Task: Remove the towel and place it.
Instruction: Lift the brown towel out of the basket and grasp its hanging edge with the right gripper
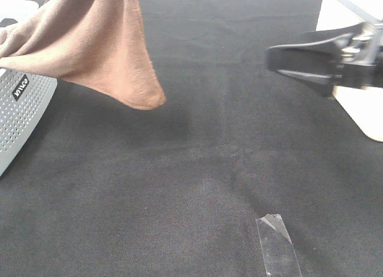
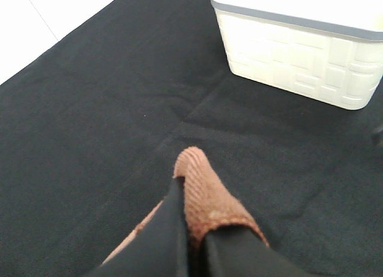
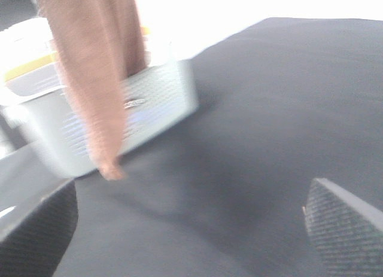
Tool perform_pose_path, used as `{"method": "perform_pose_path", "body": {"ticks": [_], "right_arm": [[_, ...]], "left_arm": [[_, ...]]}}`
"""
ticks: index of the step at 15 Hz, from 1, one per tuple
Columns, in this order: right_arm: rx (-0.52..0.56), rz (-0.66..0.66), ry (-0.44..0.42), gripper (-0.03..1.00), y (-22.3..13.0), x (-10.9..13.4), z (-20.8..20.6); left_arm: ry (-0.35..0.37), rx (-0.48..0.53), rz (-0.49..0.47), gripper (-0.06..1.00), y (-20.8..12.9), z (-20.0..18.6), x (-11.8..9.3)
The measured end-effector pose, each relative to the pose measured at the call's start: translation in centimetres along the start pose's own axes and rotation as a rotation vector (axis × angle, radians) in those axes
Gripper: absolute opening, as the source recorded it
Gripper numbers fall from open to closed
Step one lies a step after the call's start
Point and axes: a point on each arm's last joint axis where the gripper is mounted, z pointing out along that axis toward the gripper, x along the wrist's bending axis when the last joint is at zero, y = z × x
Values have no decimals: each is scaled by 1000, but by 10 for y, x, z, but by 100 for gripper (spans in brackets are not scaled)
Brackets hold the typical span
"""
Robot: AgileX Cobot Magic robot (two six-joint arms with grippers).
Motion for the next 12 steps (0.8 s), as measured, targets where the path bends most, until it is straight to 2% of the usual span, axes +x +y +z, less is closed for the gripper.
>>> {"method": "perform_pose_path", "body": {"ticks": [4, 7, 12], "right_arm": [[60, -49, 184, 95, 7, -2, 64], [87, -92, 232, 95, 14, -1, 101], [133, -124, 356, 95, 6, 22, 151]], "left_arm": [[1, -25, -12, 0, 2, 0, 0], [1, -27, -14, 0, 2, 0, 0], [-2, -66, -60, 0, 6, 0, 0]]}}
